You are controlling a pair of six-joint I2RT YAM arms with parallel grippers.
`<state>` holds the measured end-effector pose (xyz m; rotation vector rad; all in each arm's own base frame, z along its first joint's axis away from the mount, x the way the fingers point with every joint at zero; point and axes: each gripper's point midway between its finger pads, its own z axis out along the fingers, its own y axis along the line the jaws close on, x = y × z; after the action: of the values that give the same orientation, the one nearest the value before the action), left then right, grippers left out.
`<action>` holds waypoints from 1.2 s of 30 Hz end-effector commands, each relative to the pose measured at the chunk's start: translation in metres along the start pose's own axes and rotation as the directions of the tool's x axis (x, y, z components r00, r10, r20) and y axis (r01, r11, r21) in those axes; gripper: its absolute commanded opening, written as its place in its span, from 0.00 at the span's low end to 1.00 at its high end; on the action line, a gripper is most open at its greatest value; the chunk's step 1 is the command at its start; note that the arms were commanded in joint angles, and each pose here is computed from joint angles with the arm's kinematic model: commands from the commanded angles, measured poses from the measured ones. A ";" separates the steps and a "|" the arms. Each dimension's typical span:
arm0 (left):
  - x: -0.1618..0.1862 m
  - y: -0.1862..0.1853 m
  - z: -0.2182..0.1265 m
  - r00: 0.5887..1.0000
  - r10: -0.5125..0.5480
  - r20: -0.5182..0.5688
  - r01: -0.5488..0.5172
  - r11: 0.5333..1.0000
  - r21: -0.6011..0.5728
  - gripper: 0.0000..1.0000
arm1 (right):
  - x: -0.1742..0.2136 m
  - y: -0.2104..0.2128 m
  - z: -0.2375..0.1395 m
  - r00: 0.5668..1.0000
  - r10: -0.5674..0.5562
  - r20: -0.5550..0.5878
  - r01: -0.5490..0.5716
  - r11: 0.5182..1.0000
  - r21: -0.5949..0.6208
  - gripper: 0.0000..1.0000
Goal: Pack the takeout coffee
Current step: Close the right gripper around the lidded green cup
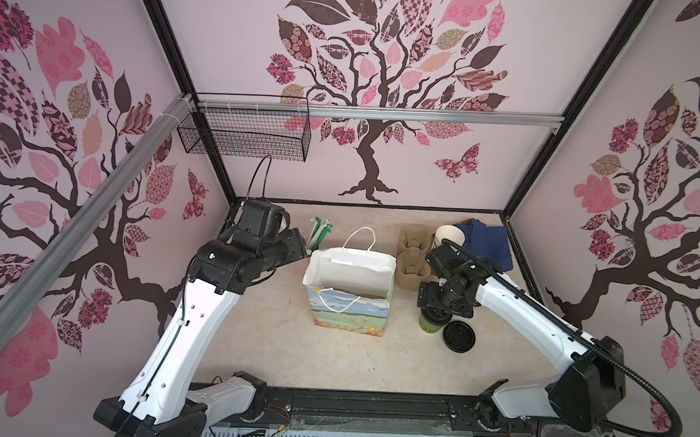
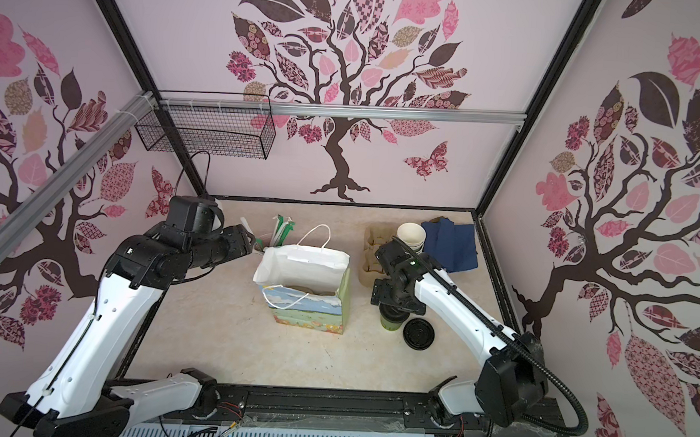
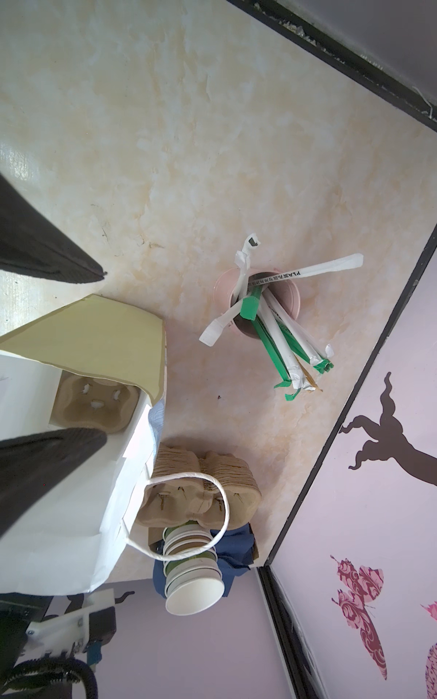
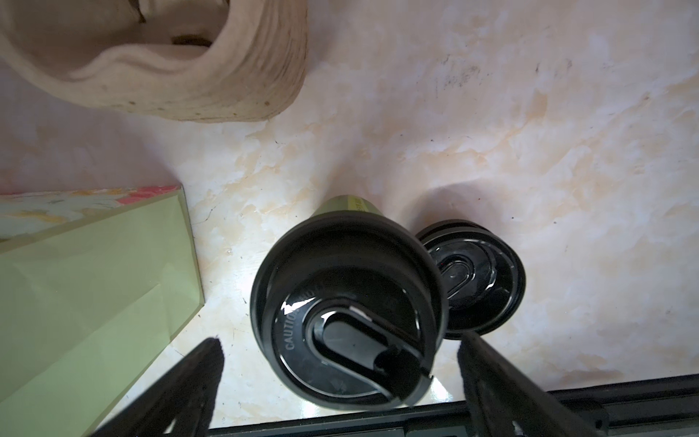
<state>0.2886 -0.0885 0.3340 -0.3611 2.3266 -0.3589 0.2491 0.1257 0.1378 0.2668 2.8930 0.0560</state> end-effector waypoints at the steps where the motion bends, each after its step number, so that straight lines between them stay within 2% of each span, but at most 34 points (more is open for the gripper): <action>1: -0.002 0.002 0.003 1.000 0.005 0.011 -0.005 1.000 -0.009 0.65 | 0.006 -0.003 0.009 0.999 -0.014 -0.043 0.015 1.000 0.018 1.00; 36: -0.004 0.002 0.004 1.000 0.030 0.007 -0.030 0.999 -0.023 0.65 | 0.008 -0.009 0.032 0.997 0.003 -0.074 0.001 0.999 0.055 1.00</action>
<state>0.2914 -0.0876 0.3309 -0.3437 2.3360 -0.3317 0.2474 0.1219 0.1083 0.2616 2.9571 0.0147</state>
